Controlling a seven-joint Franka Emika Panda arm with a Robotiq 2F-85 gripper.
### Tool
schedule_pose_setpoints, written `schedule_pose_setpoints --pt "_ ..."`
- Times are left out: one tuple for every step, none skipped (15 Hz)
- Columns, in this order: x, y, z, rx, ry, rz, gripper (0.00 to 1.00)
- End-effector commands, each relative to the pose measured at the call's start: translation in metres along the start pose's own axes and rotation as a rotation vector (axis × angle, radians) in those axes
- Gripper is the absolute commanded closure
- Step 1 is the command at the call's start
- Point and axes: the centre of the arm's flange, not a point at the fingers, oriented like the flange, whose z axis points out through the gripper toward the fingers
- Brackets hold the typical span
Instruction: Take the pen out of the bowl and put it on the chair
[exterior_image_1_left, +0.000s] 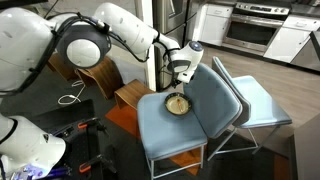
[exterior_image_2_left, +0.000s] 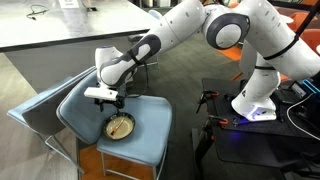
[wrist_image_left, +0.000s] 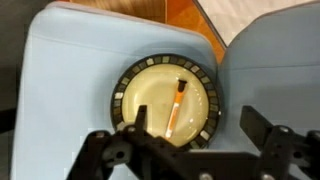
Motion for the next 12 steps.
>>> schedule_pose_setpoints --pt "0.008 0.001 0.009 -0.013 0.005 -0.005 0.00" --pt "0.013 0.002 0.016 -0.018 0.007 -0.001 0.00" --pt "0.014 0.002 0.018 -0.020 0.007 0.000 0.00" --pt "0.013 0.002 0.017 -0.018 0.006 -0.001 0.00" --pt "0.010 0.001 0.015 -0.016 0.004 -0.004 0.00" --pt "0.008 0.001 0.015 -0.015 0.004 -0.007 0.00" --pt "0.008 0.001 0.015 -0.015 0.004 -0.007 0.00" --pt "0.009 0.001 0.015 -0.014 0.004 -0.006 0.00" --pt "0.009 0.001 0.015 -0.014 0.004 -0.006 0.00" --pt "0.009 0.001 0.015 -0.014 0.004 -0.006 0.00" --pt "0.009 0.001 0.015 -0.014 0.004 -0.006 0.00" --pt "0.010 -0.002 0.022 -0.011 0.022 0.029 0.00"
